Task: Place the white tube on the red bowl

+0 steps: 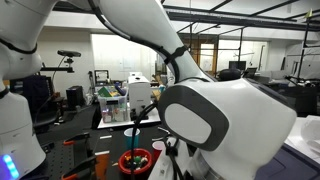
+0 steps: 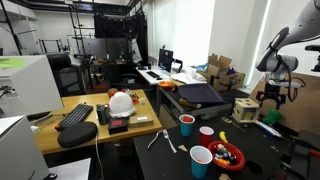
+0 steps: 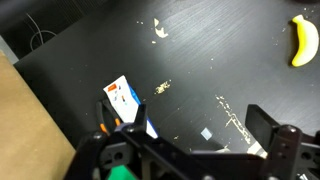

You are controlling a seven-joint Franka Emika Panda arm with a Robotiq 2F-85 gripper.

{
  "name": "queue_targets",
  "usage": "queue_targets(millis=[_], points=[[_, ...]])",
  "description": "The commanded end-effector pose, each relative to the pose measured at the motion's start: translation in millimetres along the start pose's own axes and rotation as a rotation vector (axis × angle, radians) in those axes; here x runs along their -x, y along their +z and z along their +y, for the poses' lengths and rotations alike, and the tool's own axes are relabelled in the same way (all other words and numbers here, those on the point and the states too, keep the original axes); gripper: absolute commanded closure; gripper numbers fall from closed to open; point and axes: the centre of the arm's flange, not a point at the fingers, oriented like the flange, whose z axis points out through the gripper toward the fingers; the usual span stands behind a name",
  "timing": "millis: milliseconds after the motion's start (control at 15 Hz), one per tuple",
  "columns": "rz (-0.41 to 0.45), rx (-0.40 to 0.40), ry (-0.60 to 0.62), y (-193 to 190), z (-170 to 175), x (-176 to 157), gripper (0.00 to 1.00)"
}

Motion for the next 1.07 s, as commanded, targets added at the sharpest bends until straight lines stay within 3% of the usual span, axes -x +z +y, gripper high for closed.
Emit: queue_targets(millis=[0, 67, 1000], points=[[0.004, -0.019, -0.108, 0.3, -6.5, 1.6, 0.00], [-0.005, -0.015, -0.057, 3.1, -1.0, 0.1, 0.00], [-0.006, -0.021, -0.083, 4.0, -9.8, -0.5, 0.00]])
